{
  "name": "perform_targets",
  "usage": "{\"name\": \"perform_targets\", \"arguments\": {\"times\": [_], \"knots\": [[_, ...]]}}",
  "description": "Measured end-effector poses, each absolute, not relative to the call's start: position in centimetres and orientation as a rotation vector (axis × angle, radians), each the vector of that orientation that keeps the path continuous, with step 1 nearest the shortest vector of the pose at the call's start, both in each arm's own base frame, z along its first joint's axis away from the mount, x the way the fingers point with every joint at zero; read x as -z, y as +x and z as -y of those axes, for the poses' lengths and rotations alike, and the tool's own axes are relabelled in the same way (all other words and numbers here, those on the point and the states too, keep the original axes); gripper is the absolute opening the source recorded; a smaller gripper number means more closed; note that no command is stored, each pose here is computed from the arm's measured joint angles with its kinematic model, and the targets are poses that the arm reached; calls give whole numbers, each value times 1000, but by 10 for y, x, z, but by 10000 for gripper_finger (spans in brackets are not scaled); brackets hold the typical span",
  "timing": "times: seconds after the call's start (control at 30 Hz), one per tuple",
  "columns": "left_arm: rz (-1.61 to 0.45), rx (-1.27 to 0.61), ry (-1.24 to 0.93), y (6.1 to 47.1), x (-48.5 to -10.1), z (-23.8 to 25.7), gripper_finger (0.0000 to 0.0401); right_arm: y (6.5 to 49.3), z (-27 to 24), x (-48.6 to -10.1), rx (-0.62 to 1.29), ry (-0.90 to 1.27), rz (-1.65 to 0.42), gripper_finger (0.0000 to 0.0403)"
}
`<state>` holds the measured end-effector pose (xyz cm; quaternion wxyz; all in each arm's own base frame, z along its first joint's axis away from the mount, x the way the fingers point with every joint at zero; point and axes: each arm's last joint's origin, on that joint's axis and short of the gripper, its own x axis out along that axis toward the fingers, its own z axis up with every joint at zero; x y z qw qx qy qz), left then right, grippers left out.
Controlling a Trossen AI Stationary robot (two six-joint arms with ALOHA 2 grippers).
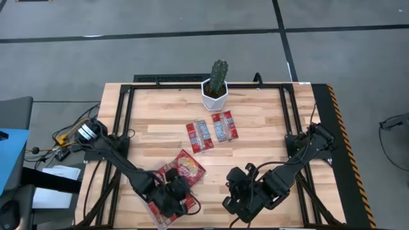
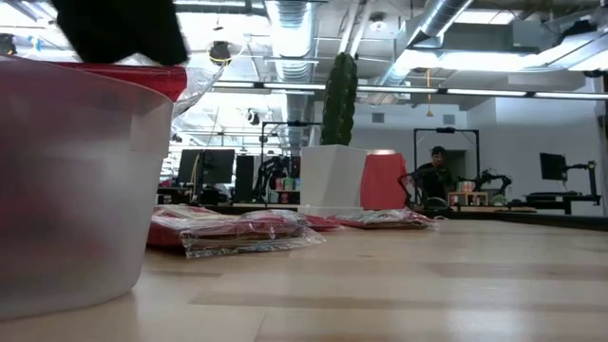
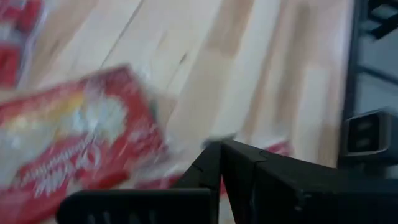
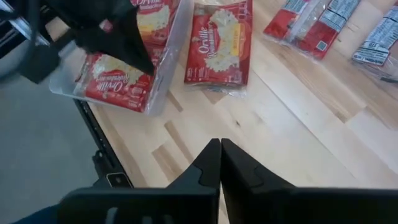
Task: Sort popcorn bags into baskets
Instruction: Put the red popcorn bag into the transparent bin, then put the bottom red popcorn bag into the transparent bin
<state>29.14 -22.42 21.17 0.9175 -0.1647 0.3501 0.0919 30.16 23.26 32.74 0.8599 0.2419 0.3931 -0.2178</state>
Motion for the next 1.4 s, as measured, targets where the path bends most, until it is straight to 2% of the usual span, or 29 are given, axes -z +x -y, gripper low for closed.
{"name": "perform_targets", "arguments": {"times": [0.27,0.43,0.63,0.7,0.87,1.0,1.17,1.3,1.4], "knots": [[-863,-188,-450,286,-189,237,0,302,-233,-328,441,483,-828,12],[-904,-207,-507,273,-194,246,0,303,-233,-328,438,487,-824,29],[-948,-248,-499,266,-216,252,0,328,-229,-306,461,532,-831,53],[-950,-248,-494,264,-230,251,0,345,-226,-290,462,621,-844,63],[-889,-264,-434,254,-283,233,4,382,-222,-245,525,789,-852,119],[-833,-316,-437,235,-324,200,43,394,-224,-235,541,893,-791,182],[-755,-420,-480,211,-357,157,133,396,-219,-223,711,1015,-711,247],[-756,-505,-479,203,-358,127,201,402,-218,-206,798,1146,-675,257],[-794,-438,-502,205,-344,110,224,402,-220,-192,854,1238,-652,255]]}}
